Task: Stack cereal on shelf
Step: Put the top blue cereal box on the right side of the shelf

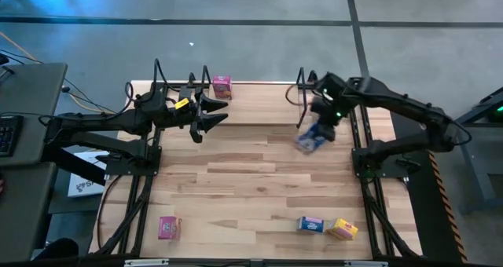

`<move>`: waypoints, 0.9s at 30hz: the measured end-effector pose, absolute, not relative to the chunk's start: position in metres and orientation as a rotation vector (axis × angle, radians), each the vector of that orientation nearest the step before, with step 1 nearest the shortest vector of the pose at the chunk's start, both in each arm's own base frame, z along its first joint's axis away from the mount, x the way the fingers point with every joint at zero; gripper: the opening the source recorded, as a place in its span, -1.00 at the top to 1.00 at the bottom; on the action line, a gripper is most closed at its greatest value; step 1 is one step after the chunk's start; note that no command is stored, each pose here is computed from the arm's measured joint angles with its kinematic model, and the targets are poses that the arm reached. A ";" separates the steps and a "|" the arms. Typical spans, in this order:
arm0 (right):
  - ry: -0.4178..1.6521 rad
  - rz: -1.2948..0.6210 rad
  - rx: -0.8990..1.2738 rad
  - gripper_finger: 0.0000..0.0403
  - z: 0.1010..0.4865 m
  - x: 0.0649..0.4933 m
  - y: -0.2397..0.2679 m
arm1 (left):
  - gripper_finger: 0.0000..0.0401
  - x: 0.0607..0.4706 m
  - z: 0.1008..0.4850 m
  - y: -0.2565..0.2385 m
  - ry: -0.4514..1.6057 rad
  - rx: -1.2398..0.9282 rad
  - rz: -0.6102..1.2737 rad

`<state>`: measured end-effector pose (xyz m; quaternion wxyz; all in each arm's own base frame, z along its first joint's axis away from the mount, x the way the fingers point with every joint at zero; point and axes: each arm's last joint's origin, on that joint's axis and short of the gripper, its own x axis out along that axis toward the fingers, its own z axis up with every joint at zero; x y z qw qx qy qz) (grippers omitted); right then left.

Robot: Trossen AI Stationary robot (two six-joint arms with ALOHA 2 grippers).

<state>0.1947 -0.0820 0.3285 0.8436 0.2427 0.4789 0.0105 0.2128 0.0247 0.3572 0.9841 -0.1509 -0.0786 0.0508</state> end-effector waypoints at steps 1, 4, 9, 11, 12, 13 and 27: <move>0.933 0.028 0.473 0.38 0.341 0.204 -0.079 | -0.04 0.213 0.357 0.025 -0.158 -0.303 0.102; 0.739 -0.054 0.268 0.38 0.377 0.228 -0.072 | -0.04 0.213 0.357 0.025 -0.158 -0.303 0.103; 0.719 -0.321 -0.051 0.37 0.413 0.261 -0.081 | -0.04 0.213 0.357 0.025 -0.158 -0.303 0.102; 0.788 -0.374 -0.090 0.37 0.416 0.273 -0.092 | -0.04 0.213 0.357 0.025 -0.158 -0.304 0.102; 0.828 -0.379 -0.099 0.37 0.415 0.280 -0.099 | -0.04 0.213 0.357 0.025 -0.158 -0.304 0.102; 0.871 -0.380 -0.101 0.37 0.413 0.287 -0.105 | -0.04 0.213 0.357 0.025 -0.158 -0.304 0.102; 1.420 -0.259 -0.195 0.37 0.334 0.347 -0.192 | -0.04 0.213 0.357 0.025 -0.158 -0.304 0.102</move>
